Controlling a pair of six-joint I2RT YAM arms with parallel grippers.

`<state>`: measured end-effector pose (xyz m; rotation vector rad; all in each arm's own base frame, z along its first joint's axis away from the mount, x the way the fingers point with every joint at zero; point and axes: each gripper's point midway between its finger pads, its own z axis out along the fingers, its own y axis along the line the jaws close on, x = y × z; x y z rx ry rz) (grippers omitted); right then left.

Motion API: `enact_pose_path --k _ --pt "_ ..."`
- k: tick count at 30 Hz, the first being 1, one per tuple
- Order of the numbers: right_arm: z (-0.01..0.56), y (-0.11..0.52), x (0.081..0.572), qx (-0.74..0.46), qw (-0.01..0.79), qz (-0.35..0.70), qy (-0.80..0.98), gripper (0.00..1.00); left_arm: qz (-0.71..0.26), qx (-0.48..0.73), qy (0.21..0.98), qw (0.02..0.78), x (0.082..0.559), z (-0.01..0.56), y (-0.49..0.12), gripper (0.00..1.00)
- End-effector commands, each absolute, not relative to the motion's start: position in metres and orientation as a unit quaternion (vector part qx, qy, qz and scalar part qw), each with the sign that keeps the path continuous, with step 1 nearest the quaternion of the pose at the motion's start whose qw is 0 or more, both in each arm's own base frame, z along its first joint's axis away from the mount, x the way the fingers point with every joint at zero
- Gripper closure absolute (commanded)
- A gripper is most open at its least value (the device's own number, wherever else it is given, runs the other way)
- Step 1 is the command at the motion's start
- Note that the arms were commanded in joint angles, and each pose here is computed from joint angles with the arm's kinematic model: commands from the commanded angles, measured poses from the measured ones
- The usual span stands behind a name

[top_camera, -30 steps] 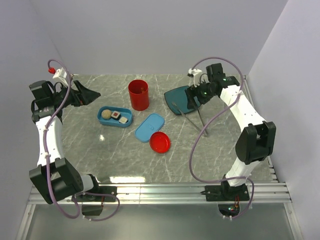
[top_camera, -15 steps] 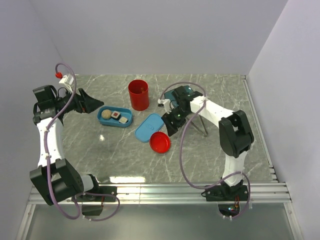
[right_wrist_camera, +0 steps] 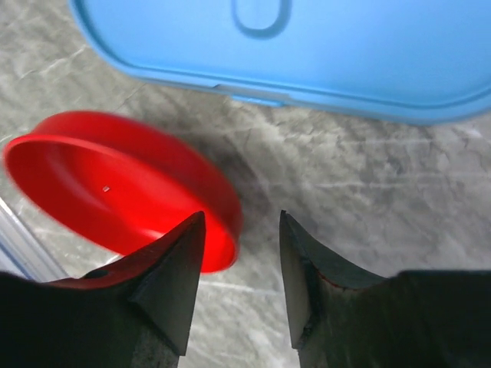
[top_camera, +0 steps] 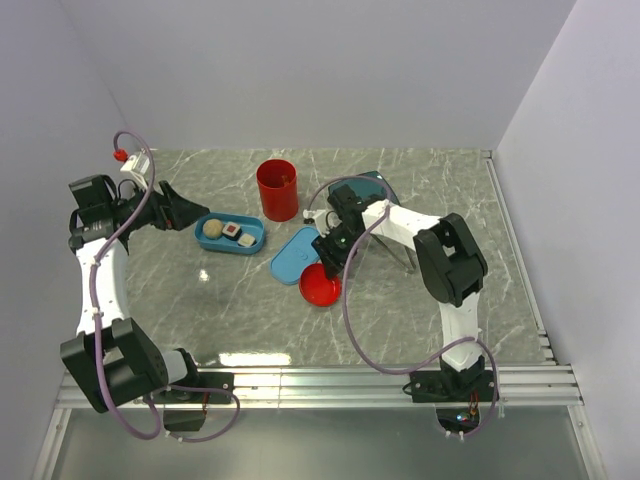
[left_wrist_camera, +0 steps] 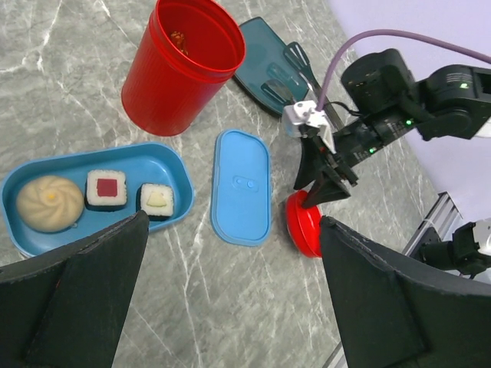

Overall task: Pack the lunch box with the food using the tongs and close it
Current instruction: Pick up the lid of the lunch box with the right arm, then pass the lid of the lunch box from the right arm to the left

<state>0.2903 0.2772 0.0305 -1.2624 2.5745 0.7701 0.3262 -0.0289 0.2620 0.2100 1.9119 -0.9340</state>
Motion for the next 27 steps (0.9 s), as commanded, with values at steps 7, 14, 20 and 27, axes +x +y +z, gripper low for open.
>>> enact_pose_path --k 7,14,20,27 --pt "0.033 0.283 0.297 -0.423 0.114 0.263 0.859 0.77 -0.377 0.101 0.768 0.507 0.323 0.278 -0.031 0.02" --pt "0.118 0.316 0.288 -0.408 0.138 0.383 0.818 1.00 -0.383 0.127 0.746 0.531 0.318 0.293 -0.039 0.02" --pt "0.238 0.348 0.288 -0.368 0.151 0.551 0.733 1.00 -0.370 0.180 0.690 0.596 0.309 0.332 -0.054 0.02" --pt "0.334 0.354 0.278 -0.326 0.137 0.670 0.653 1.00 -0.369 0.237 0.606 0.663 0.286 0.384 -0.082 0.04"
